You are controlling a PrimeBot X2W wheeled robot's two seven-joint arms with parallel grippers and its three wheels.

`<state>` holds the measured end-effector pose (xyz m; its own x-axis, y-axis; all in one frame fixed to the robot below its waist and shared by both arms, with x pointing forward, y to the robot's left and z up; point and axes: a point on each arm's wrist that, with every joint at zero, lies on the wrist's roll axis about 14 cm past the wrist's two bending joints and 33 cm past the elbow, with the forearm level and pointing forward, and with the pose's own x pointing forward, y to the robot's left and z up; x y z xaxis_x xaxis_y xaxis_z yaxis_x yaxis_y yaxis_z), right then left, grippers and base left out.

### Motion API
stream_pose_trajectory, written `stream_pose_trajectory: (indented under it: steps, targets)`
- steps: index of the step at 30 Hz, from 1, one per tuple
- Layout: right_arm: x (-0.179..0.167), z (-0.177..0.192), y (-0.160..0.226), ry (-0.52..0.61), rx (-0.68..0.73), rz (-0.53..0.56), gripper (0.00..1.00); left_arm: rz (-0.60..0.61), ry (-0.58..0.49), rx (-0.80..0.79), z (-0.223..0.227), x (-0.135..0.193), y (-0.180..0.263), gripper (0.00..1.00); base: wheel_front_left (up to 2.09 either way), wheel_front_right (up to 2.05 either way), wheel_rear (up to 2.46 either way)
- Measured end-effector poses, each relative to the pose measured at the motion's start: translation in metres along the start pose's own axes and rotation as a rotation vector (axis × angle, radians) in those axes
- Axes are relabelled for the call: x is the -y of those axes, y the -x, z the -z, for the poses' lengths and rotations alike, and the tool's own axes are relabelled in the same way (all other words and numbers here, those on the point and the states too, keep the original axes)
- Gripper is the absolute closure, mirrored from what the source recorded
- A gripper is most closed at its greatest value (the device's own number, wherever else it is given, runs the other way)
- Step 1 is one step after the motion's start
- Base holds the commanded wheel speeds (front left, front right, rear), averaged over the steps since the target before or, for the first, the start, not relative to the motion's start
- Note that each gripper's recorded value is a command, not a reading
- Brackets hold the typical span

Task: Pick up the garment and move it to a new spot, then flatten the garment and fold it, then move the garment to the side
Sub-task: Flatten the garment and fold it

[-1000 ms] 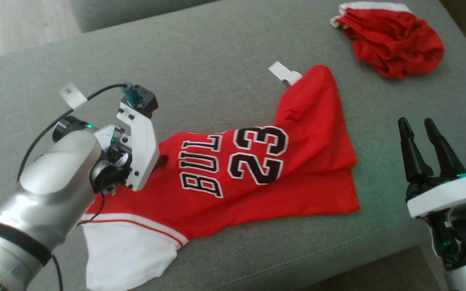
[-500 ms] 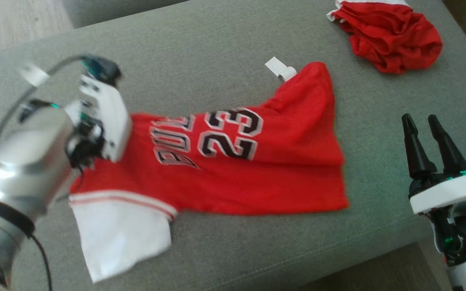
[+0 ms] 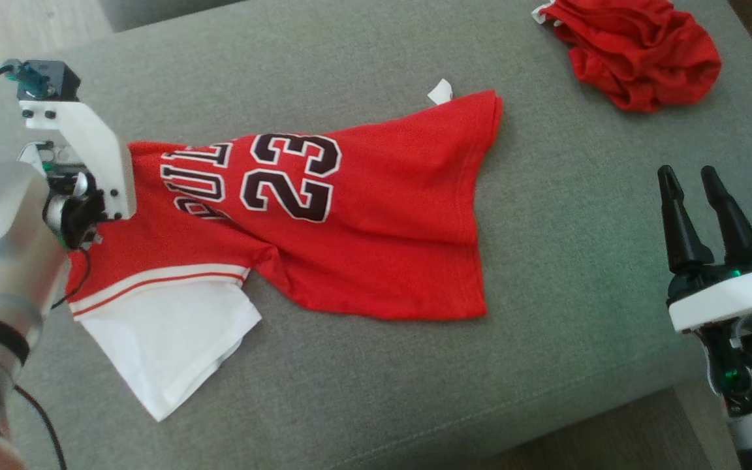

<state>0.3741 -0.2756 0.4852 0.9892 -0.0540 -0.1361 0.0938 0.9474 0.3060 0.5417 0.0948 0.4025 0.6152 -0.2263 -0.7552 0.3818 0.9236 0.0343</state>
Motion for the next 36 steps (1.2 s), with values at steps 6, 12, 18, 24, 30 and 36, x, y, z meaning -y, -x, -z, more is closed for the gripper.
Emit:
stream_pose_trajectory:
  steps: [6, 12, 18, 24, 30, 36]
  targets:
    - [-0.014, -0.01, -0.002, -0.005, 0.047, -0.043, 0.0, 0.021, -0.033, 0.164, -0.025, 0.007, 0.02, 0.0, 0.0, 0.0, 0.0]
    - [-0.023, -0.024, 0.007, 0.021, 0.127, -0.071, 0.0, 0.009, 0.019, 0.566, -0.089, 0.008, 0.078, 0.0, 0.0, 0.0, 0.0]
    - [-0.05, -0.037, 0.016, 0.073, 0.221, -0.141, 0.0, -0.065, 0.09, 0.804, -0.084, -0.001, 0.13, 0.0, 0.0, 0.0, 0.0]
    - [-0.077, -0.043, 0.021, 0.094, 0.26, -0.218, 0.0, -0.199, 0.191, 0.871, -0.032, -0.025, 0.173, 0.0, 0.0, 0.0, 0.0]
    - [-0.098, -0.037, 0.019, 0.101, 0.262, -0.269, 0.0, -0.286, 0.307, 0.896, 0.036, -0.02, 0.209, 0.0, 0.0, 0.0, 0.0]
    - [-0.098, -0.02, 0.026, 0.088, 0.23, -0.266, 0.0, -0.33, 0.342, 0.943, 0.059, -0.005, 0.23, 0.0, 0.0, 0.0, 0.0]
